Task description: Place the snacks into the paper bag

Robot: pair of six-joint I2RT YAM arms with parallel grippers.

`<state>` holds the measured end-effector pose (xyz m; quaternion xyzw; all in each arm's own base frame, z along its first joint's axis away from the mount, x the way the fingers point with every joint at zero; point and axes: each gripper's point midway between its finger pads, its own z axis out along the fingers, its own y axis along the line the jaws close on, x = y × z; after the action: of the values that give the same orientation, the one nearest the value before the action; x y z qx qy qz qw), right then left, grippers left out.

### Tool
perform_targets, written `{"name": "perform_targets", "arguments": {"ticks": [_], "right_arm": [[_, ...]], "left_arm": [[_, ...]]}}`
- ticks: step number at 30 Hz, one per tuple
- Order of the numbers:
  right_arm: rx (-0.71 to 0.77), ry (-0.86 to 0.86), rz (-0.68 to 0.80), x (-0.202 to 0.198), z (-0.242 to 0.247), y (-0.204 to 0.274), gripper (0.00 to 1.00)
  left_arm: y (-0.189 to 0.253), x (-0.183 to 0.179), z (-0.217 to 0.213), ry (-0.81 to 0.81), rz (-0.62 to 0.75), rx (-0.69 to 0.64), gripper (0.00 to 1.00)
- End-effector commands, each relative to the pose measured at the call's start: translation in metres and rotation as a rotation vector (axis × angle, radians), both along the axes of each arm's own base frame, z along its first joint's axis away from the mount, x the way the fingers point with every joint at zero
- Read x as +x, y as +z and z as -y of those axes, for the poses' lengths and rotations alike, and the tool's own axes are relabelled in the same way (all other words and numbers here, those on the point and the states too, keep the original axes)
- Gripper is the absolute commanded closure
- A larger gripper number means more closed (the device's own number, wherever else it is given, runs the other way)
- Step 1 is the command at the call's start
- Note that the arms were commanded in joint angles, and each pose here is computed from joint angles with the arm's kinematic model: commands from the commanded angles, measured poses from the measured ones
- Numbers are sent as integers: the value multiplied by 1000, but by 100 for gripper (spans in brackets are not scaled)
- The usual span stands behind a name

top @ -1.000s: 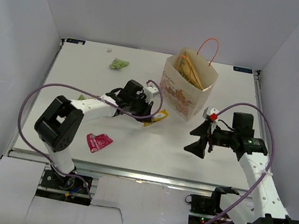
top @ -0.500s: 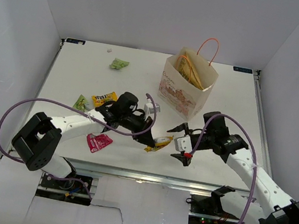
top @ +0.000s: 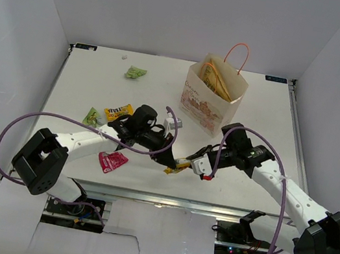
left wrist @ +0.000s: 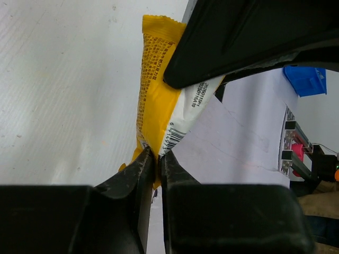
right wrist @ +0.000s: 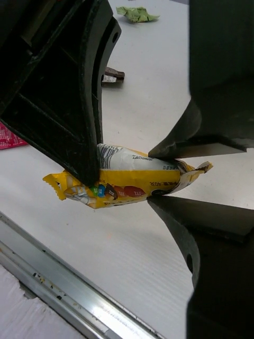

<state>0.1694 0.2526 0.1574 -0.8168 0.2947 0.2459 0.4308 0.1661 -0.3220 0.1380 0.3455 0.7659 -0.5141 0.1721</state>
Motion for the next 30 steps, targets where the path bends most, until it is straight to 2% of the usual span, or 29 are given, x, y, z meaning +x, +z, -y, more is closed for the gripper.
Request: {"name": "perform_targets", "arguments": {"ticks": [1,2,3,5,7,8,10,11,13,15,17,19,20,22,27,30], "right_arm": [[30,33,-23,-12,-4,15,62],[33,30,-30,-13,-4,16,65],[33,28,-38,-15,-4,16,71],[38,20,-47,-16,-3,19,80],[33,8,-56,-17,-2,19,82],[35,2,-55,-17,-1,20,84],[36,-8,-54,-18,1,23,87],[42,-27,-63,-19,2,28,89],[57,-50,-70,-19,3,37,90],[95,-98,-92,-18,7,54,92],[155,-172,-135,-13,10,82,92],[257,-255,-98,6,16,125,92],[291,-315,-156,10,19,140,92],[403,-452,-116,41,31,185,92],[693,-835,-124,106,82,290,92],[844,-1010,-100,137,109,325,92]], "left_arm": [[27,1,4,-16,56,-61,77],[29,1,5,-18,58,-64,76],[30,2,6,-16,61,-68,75],[34,4,7,-10,72,-74,67],[40,9,7,17,93,-73,58],[43,12,6,27,104,-74,50],[58,20,4,66,144,-94,42],[65,23,2,87,164,-104,28],[87,34,-6,156,230,-134,22],[110,43,-17,236,306,-162,2],[124,49,-25,295,361,-168,2],[138,56,-38,385,424,-162,2],[140,58,-42,413,439,-156,2],[146,64,-54,486,483,-141,2],[135,74,-77,619,503,-75,2],[132,76,-86,675,502,-55,2]]}}
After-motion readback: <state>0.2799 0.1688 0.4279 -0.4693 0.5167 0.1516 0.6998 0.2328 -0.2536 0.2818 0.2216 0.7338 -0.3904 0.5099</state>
